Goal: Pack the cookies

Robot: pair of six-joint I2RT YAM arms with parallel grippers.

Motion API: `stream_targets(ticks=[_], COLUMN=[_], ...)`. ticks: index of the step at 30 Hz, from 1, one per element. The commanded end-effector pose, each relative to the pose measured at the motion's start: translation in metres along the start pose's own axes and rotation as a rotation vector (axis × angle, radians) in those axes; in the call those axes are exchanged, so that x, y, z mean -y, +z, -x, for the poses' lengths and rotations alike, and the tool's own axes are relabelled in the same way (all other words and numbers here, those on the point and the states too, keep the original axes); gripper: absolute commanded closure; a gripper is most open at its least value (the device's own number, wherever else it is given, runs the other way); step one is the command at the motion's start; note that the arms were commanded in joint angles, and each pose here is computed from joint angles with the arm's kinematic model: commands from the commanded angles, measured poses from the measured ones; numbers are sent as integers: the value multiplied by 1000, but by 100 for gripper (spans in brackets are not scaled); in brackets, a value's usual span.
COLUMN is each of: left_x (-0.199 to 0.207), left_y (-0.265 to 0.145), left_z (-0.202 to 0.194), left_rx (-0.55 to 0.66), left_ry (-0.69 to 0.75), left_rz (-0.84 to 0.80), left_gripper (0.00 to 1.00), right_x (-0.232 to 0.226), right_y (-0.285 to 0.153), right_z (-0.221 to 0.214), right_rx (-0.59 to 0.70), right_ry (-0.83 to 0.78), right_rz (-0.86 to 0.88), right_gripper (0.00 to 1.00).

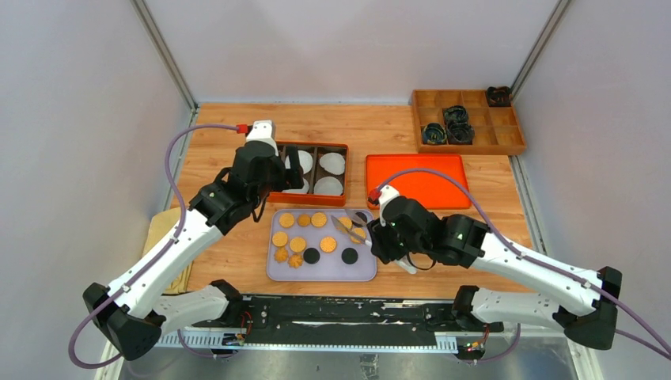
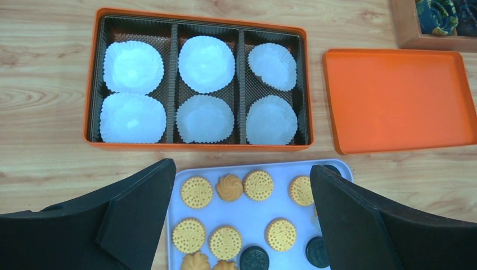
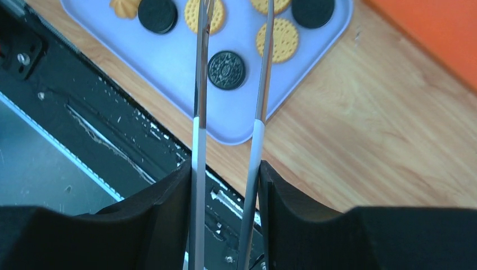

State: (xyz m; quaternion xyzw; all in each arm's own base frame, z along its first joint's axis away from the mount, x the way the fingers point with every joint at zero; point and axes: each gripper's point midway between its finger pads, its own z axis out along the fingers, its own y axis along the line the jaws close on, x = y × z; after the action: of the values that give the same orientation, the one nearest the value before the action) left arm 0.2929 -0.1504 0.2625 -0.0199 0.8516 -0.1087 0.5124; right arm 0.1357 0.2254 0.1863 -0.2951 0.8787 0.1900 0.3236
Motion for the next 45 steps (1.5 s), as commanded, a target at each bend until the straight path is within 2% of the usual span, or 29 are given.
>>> stream_targets(ticks=[1, 13, 29, 45], left_x=[0, -12, -19, -20], left_y=[0, -11, -9, -8], left_z=[-5, -3, -9, -14], left_rx=[-5, 35, 24, 14], left_ry=[-6, 9, 26, 32], left_rz=[-13, 9, 39, 43], left_gripper=[4, 1, 1, 1], right_x=[-16, -35, -38, -34], right_y=[12, 58, 70, 103], right_z=[-21, -18, 18, 11], right_rx=[-64, -128, -59, -125], right_ry=[10, -63, -91, -121], right_rz=[24, 10, -44, -113], right_gripper=[53, 53, 51, 51])
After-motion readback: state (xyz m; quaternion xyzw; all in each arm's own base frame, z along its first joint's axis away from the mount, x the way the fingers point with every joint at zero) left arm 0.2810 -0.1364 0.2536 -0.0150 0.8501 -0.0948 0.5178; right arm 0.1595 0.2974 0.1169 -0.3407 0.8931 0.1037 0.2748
